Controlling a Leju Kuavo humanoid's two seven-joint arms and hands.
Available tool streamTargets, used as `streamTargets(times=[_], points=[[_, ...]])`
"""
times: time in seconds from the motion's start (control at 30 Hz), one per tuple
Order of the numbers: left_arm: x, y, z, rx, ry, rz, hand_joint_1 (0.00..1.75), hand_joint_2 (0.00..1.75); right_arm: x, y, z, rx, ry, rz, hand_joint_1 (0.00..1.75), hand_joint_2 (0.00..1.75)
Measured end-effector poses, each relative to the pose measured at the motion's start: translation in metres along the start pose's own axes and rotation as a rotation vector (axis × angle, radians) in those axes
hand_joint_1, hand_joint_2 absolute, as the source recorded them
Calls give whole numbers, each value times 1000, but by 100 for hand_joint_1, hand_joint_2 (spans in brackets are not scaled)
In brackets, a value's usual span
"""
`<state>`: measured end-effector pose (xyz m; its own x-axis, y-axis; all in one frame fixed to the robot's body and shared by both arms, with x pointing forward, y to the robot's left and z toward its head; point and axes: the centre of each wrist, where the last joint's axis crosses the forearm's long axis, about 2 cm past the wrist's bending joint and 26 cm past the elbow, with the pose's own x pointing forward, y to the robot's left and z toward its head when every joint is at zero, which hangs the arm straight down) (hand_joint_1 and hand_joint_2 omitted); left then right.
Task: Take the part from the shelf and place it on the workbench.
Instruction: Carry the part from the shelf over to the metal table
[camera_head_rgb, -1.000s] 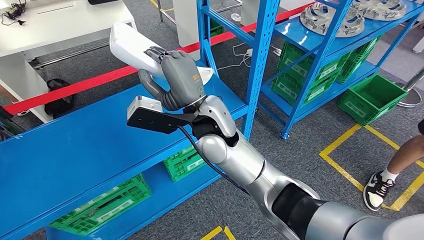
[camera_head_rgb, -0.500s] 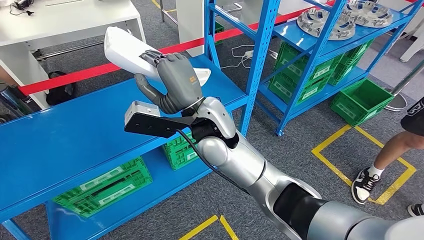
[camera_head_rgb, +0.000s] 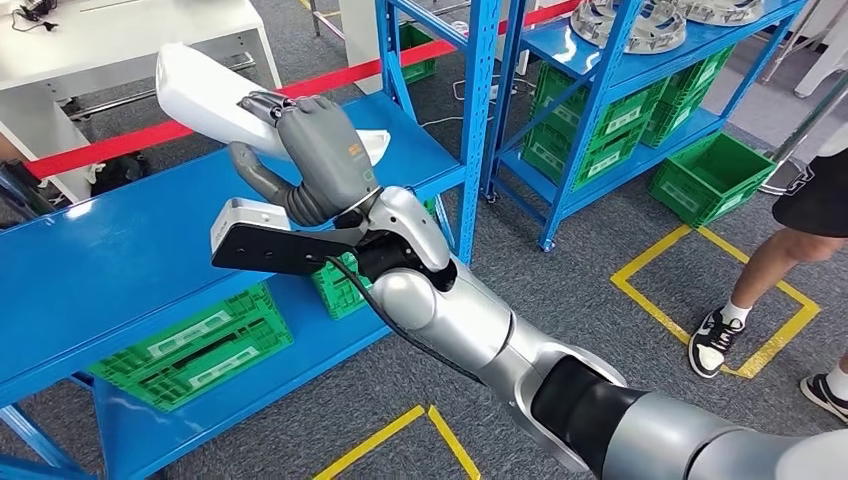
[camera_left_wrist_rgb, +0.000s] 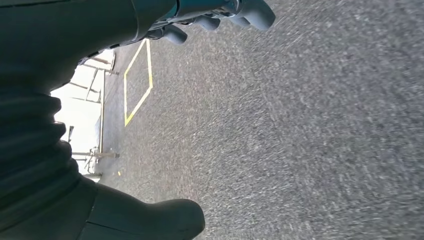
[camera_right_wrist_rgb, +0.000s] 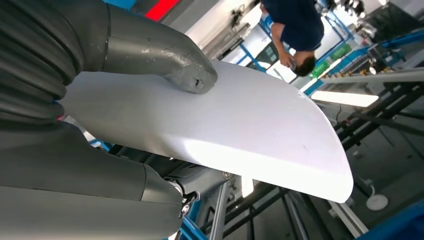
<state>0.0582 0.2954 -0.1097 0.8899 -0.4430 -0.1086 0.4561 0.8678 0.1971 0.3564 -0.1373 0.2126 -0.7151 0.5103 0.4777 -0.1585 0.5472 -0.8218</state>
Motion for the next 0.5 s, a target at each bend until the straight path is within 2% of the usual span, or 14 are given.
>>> streamTargets(times=[0.3,0.5], points=[[1,1,0,1,4,4,0,175,3,4,-5,9,-5,-6,175,175],[-1,-2,0,1,-7,6,0,175,-5,8,3,20,20,11,175,175]])
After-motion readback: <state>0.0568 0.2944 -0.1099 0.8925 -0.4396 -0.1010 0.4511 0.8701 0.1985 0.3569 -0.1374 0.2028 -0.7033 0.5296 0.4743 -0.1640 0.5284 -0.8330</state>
